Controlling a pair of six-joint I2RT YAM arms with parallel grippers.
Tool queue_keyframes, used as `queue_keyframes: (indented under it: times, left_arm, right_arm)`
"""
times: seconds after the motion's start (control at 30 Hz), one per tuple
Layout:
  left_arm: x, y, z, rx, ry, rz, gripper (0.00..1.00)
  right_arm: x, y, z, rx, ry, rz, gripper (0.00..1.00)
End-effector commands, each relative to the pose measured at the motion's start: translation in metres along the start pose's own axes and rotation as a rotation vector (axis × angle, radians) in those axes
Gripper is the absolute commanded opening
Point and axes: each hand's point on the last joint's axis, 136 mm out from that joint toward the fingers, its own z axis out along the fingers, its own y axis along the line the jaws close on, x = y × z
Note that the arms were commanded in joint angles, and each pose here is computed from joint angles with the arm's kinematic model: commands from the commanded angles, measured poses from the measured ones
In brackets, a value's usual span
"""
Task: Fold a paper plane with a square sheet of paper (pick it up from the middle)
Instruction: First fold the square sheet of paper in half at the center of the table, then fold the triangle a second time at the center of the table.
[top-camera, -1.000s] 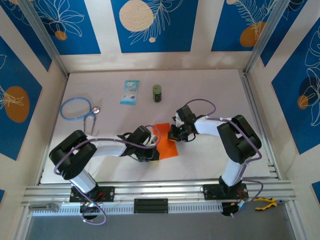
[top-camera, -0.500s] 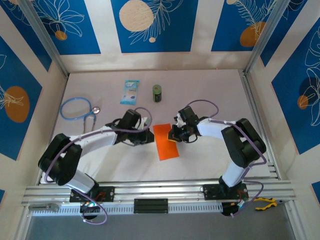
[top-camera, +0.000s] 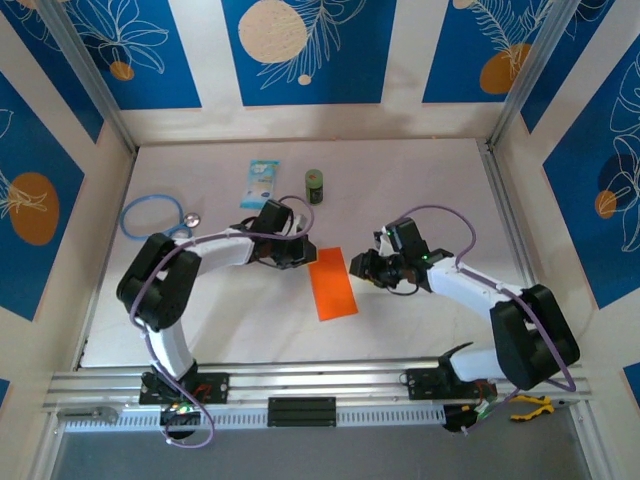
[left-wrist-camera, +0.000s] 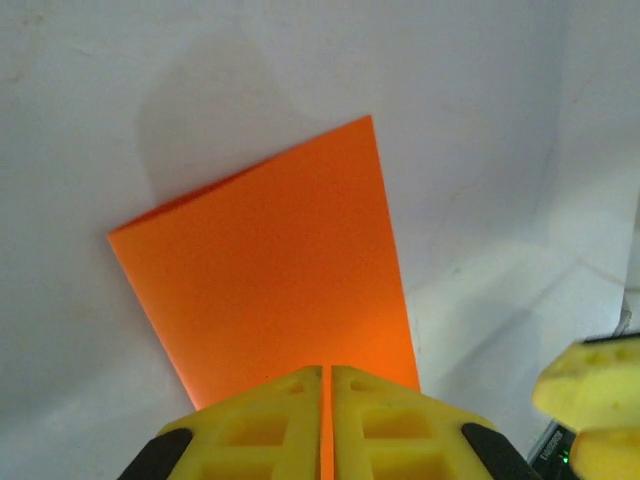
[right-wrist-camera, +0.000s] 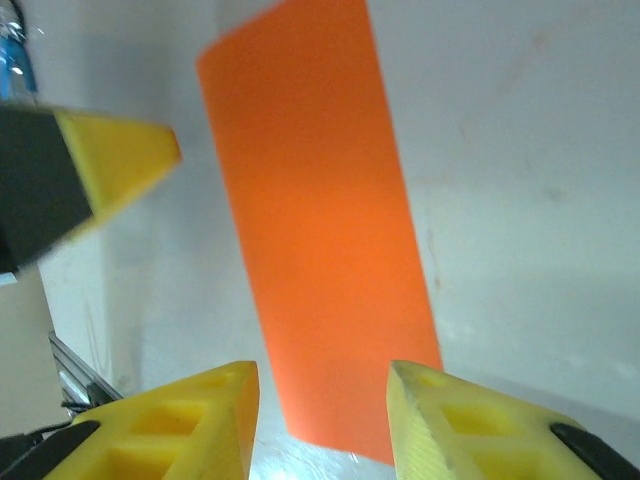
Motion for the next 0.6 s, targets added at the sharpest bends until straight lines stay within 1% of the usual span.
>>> queue_keyframes:
  times: [0.0,0.17,0.27,0.4,0.57]
  left_arm:
    - [-0.015,0.007,0.007,-0.013,-0.018,-0.004,0.11]
    - [-0.020,0.017,0.014,-0.027,-0.016,-0.023,0.11]
    - [-0.016,0.029,0.017,-0.062,-0.005,-0.026,0.11]
    - [-0.007,0.043,0.020,-0.076,0.014,-0.042,0.11]
    - [-0.002,0.050,0.023,-0.065,0.024,-0.053,0.11]
  right_arm:
    - [0.014,0.002,-0.004,-0.026,0.039,0.040,0.40]
    - [0.027,-0.006,0.001,-0.016,0.088,0.112,0.41]
    - [0.036,-0.008,0.005,-0.014,0.128,0.121,0.41]
    - [0.045,-0.019,0.009,0.030,0.152,0.141,0.41]
    - [0.057,-0.015,0.017,-0.002,0.224,0.146,0.42]
